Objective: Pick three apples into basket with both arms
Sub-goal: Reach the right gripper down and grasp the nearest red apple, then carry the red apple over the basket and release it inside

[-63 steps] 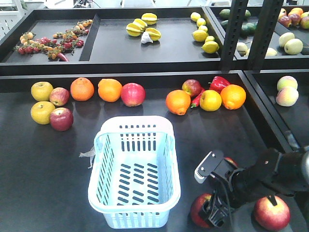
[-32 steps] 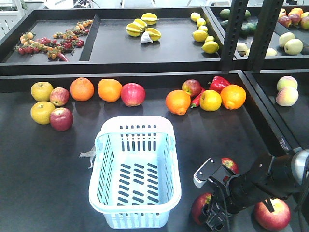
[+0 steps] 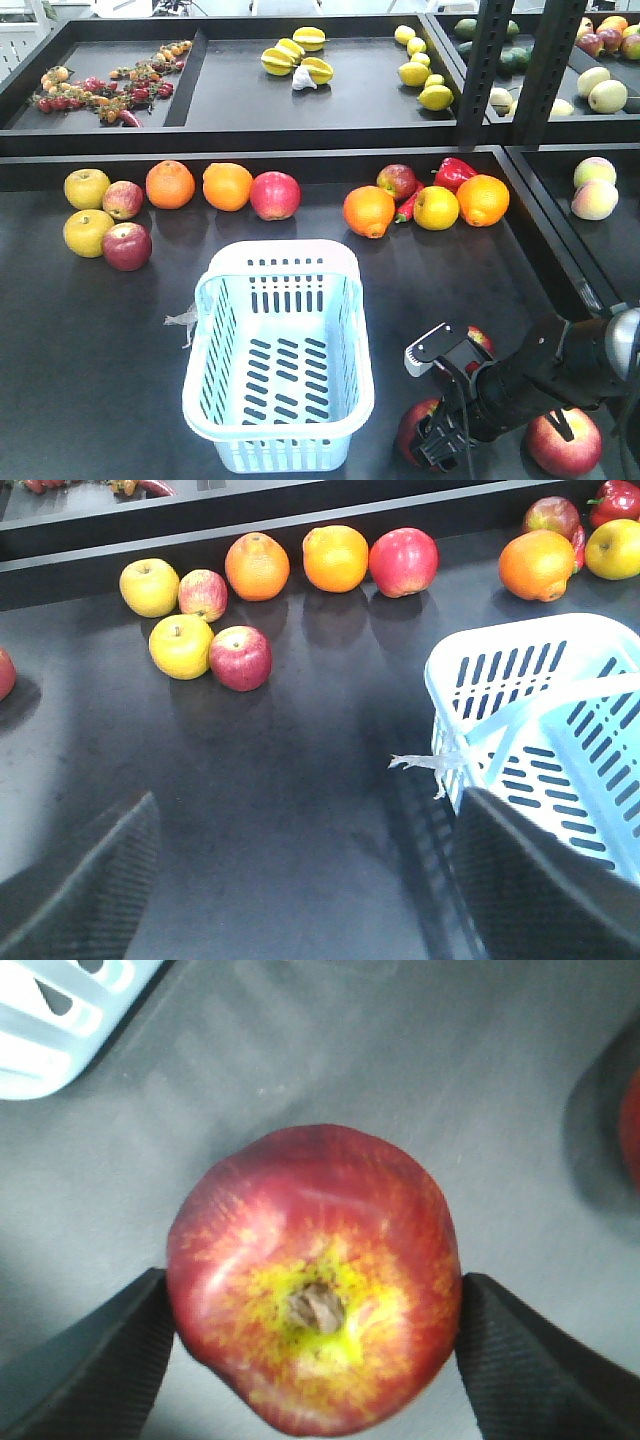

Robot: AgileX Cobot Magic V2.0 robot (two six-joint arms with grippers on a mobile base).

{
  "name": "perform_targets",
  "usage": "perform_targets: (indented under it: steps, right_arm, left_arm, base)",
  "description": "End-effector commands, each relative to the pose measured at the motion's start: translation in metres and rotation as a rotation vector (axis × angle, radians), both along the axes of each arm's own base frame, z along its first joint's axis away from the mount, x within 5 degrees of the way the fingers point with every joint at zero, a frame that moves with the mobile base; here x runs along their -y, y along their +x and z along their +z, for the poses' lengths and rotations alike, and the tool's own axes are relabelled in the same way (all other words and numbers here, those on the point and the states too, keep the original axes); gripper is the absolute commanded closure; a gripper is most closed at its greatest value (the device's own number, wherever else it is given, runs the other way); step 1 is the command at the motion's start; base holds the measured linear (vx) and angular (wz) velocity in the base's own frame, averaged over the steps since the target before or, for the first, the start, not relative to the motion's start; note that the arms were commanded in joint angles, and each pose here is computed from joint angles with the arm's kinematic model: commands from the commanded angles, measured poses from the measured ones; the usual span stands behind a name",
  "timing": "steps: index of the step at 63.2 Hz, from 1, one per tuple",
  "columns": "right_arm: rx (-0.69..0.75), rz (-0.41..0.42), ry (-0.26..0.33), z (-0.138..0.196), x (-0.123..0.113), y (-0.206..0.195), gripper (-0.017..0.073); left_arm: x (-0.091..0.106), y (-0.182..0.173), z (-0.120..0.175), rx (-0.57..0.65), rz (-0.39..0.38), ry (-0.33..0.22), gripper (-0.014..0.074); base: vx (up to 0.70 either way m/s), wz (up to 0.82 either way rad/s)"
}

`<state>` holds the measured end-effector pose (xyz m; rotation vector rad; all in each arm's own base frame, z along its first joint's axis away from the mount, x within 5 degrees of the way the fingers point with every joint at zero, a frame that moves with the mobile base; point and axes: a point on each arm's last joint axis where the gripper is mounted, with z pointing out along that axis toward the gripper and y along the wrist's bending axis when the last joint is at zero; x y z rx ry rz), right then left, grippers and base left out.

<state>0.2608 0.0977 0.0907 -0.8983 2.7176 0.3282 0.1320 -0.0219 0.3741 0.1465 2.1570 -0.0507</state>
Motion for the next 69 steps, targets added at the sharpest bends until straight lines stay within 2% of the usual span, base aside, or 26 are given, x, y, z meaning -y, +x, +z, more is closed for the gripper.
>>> perform_targets:
  steps: [1, 11, 16, 21, 29, 35, 42, 53, 56, 62, 63, 69]
  right_arm:
    - [0.069, -0.007, 0.039, 0.026, -0.002, 0.004, 0.0220]
    - [0.143, -0.027, 0.091, 0.063, -0.002, -0.002, 0.0220]
    - [0.127, -0.049, 0.110, 0.079, -0.001, -0.010, 0.0220]
    - [0.117, -0.038, 0.091, 0.094, 0.003, -0.020, 0.0220]
    - [0.103, -0.037, 0.018, 0.117, 0.014, -0.039, 0.0220]
    - [0.123, -0.057, 0.022, 0.135, 0.019, -0.052, 0.0220]
    - [0.207, -0.077, 0.093, 0.160, 0.019, -0.065, 0.0220]
    - [0.325, -0.127, 0.272, 0.186, 0.013, -0.074, 0.0220]
    - [0.341, -0.106, 0.297, 0.188, 0.011, -0.074, 0.0220]
    - [0.339, -0.083, 0.409, 0.192, 0.002, -0.072, 0.0220]
    - [0.351, -0.060, 0.408, 0.192, 0.001, -0.072, 0.0220]
    - [0.362, -0.009, 0.501, 0.192, -0.009, -0.066, 0.0220]
  left_arm:
    - [0.000, 0.001, 0.012, 0.079, 0.002, -0.020, 0.0013]
    - [0.000, 0.001, 0.012, 0.079, 0.002, -0.020, 0.0013]
    - [0.000, 0.001, 0.012, 0.079, 0.002, -0.020, 0.0013]
    - [0.000, 0.001, 0.012, 0.079, 0.002, -0.020, 0.0013]
    - [0.000, 0.001, 0.012, 0.079, 0.002, -0.020, 0.0013]
    - [0.000, 0.001, 0.012, 0.079, 0.002, -0.020, 0.0013]
    - [0.000, 0.001, 0.012, 0.079, 0.002, -0.020, 0.0013]
    - [0.000, 0.001, 0.012, 0.079, 0.002, -0.020, 0.0013]
    - [0.000, 0.001, 0.012, 0.079, 0.002, -0.020, 0.0013]
    - [0.000, 0.001, 0.012, 0.080, 0.002, -0.020, 0.0013]
    - [0.000, 0.001, 0.012, 0.080, 0.002, -0.020, 0.0013]
    - [0.000, 0.001, 0.012, 0.080, 0.002, -0.020, 0.0013]
  base:
    - [0.00, 0.00]
    - [0.00, 0.00]
    - [0.00, 0.00]
    - [0.00, 0.00]
    - [0.00, 0.00]
    - [0.00, 0.00]
    - [0.00, 0.00]
    - [0.00, 0.00]
    - [0.00, 0.00]
    - [0.00, 0.00]
    - [0.00, 0.00]
    - [0.00, 0.00]
